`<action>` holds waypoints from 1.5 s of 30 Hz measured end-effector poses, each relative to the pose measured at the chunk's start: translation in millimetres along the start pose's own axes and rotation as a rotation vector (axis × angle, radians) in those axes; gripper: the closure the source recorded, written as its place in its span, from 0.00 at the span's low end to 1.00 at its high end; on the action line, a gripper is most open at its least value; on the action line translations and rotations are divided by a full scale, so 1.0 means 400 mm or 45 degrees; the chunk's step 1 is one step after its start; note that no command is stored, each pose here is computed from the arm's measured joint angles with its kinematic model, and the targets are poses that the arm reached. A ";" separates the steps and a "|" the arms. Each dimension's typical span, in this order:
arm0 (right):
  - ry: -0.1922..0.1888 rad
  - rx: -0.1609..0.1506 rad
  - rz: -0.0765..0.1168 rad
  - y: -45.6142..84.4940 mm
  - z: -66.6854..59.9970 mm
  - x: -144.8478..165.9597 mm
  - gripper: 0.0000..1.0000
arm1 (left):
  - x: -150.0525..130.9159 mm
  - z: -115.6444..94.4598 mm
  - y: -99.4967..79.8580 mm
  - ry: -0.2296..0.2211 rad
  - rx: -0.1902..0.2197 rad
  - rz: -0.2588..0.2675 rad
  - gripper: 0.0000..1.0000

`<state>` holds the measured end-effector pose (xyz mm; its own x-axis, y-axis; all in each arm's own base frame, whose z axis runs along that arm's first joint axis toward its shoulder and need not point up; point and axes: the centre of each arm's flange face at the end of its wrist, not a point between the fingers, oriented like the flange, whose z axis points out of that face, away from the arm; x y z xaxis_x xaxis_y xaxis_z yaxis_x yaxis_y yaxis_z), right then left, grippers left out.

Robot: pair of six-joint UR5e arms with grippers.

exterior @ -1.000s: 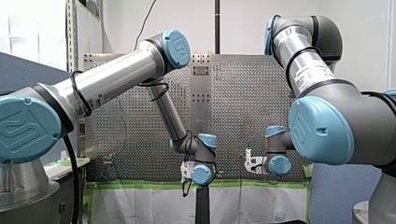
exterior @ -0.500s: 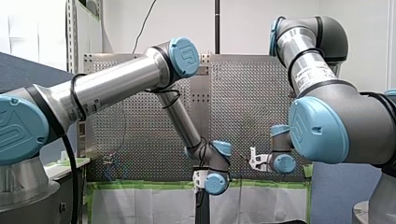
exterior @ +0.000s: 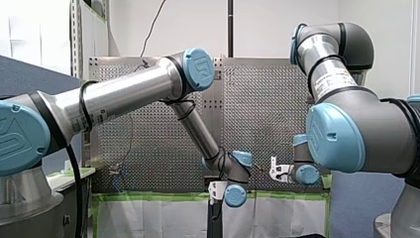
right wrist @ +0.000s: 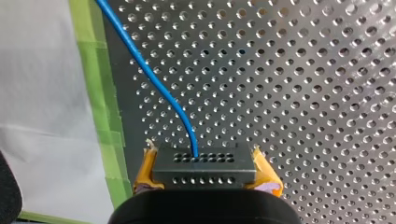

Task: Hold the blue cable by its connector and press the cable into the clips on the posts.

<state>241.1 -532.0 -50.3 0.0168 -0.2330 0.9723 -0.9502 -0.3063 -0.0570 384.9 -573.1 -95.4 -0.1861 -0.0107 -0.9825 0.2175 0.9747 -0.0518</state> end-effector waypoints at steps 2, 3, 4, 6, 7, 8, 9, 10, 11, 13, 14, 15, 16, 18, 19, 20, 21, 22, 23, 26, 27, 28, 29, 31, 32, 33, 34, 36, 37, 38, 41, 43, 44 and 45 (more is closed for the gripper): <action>0.003 0.007 0.009 0.011 0.011 0.009 1.00 | -0.010 0.009 -0.009 -0.003 -0.002 -0.001 1.00; 0.003 0.013 0.011 0.016 0.018 0.014 1.00 | -0.015 0.014 -0.013 -0.005 -0.002 -0.001 1.00; 0.003 0.017 0.012 0.020 0.024 0.019 1.00 | -0.021 0.018 -0.017 -0.008 -0.002 -0.002 1.00; 0.004 0.027 0.016 0.030 0.036 0.029 1.00 | -0.036 0.029 -0.028 -0.017 -0.001 -0.007 1.00; 0.004 0.030 0.019 0.035 0.042 0.034 1.00 | -0.042 0.034 -0.033 -0.022 0.001 -0.011 1.00; 0.004 0.034 0.022 0.040 0.047 0.038 1.00 | -0.051 0.040 -0.040 -0.029 0.002 -0.016 1.00; 0.005 0.039 0.027 0.046 0.054 0.044 1.00 | -0.057 0.044 -0.044 -0.035 0.003 -0.020 1.00; 0.008 0.042 0.032 0.051 0.059 0.048 1.00 | -0.063 0.049 -0.049 -0.041 0.005 -0.024 1.00; 0.013 0.046 0.037 0.057 0.063 0.052 1.00 | -0.071 0.055 -0.055 -0.049 0.007 -0.030 1.00; 0.025 0.058 0.051 0.069 0.073 0.060 1.00 | -0.078 0.065 -0.063 -0.059 0.012 -0.038 1.00; 0.030 0.063 0.055 0.073 0.077 0.064 1.00 | -0.079 0.072 -0.067 -0.062 0.016 -0.041 1.00; 0.036 0.071 0.060 0.077 0.081 0.068 1.00 | -0.077 0.077 -0.070 -0.062 0.018 -0.041 1.00; 0.040 0.077 0.063 0.080 0.085 0.071 1.00 | -0.072 0.081 -0.071 -0.058 0.020 -0.039 1.00; 0.048 0.088 0.067 0.084 0.092 0.077 1.00 | -0.055 0.089 -0.076 -0.044 0.028 -0.031 1.00; 0.051 0.091 0.069 0.086 0.095 0.079 1.00 | -0.047 0.091 -0.078 -0.037 0.031 -0.027 1.00; 0.054 0.093 0.072 0.088 0.097 0.081 1.00 | -0.035 0.094 -0.080 -0.026 0.036 -0.022 1.00; 0.057 0.094 0.076 0.091 0.100 0.083 1.00 | -0.026 0.095 -0.082 -0.018 0.039 -0.020 1.00; 0.060 0.094 0.078 0.093 0.103 0.085 1.00 | -0.017 0.097 -0.085 -0.012 0.042 -0.018 1.00; 0.062 0.093 0.081 0.096 0.105 0.086 1.00 | -0.006 0.099 -0.088 -0.007 0.045 -0.018 1.00; 0.056 0.089 0.087 0.104 0.116 0.078 1.00 | 0.012 0.113 -0.091 -0.001 0.046 -0.020 1.00; 0.048 0.088 0.089 0.107 0.121 0.071 1.00 | 0.017 0.117 -0.091 0.003 0.045 -0.019 1.00; 0.040 0.086 0.090 0.110 0.125 0.065 1.00 | 0.023 0.122 -0.090 0.006 0.044 -0.019 1.00; 0.033 0.084 0.089 0.113 0.129 0.059 1.00 | 0.030 0.127 -0.088 0.013 0.043 -0.018 1.00; 0.013 0.078 0.088 0.119 0.137 0.045 1.00 | 0.034 0.136 -0.088 0.018 0.043 -0.020 1.00; 0.004 0.076 0.089 0.122 0.139 0.040 1.00 | 0.031 0.143 -0.090 0.016 0.043 -0.026 1.00; -0.008 0.073 0.094 0.126 0.140 0.035 1.00 | 0.027 0.148 -0.091 0.013 0.042 -0.031 1.00; -0.015 0.069 0.100 0.130 0.141 0.034 1.00 | 0.021 0.154 -0.093 0.008 0.042 -0.036 1.00; -0.022 0.062 0.115 0.141 0.146 0.034 1.00 | 0.005 0.169 -0.099 -0.008 0.042 -0.051 1.00; -0.021 0.059 0.120 0.146 0.148 0.037 1.00 | -0.003 0.176 -0.101 -0.015 0.042 -0.057 1.00; -0.020 0.055 0.124 0.152 0.152 0.040 1.00 | -0.014 0.185 -0.106 -0.027 0.043 -0.066 1.00; -0.012 0.046 0.131 0.171 0.163 0.052 1.00 | -0.043 0.205 -0.116 -0.054 0.046 -0.086 1.00; -0.007 0.046 0.133 0.184 0.172 0.062 1.00 | -0.059 0.215 -0.124 -0.071 0.048 -0.098 1.00; -0.005 0.046 0.134 0.189 0.175 0.067 1.00 | -0.070 0.222 -0.128 -0.081 0.049 -0.106 1.00; -0.004 0.047 0.135 0.196 0.179 0.071 1.00 | -0.077 0.227 -0.131 -0.089 0.050 -0.111 1.00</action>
<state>189.5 -628.9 -43.2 -0.0825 -0.2689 0.9596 -0.9346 -0.3133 -0.1681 466.1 -644.1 -78.6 -0.1391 -0.1117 -0.9840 0.2411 0.9599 -0.1431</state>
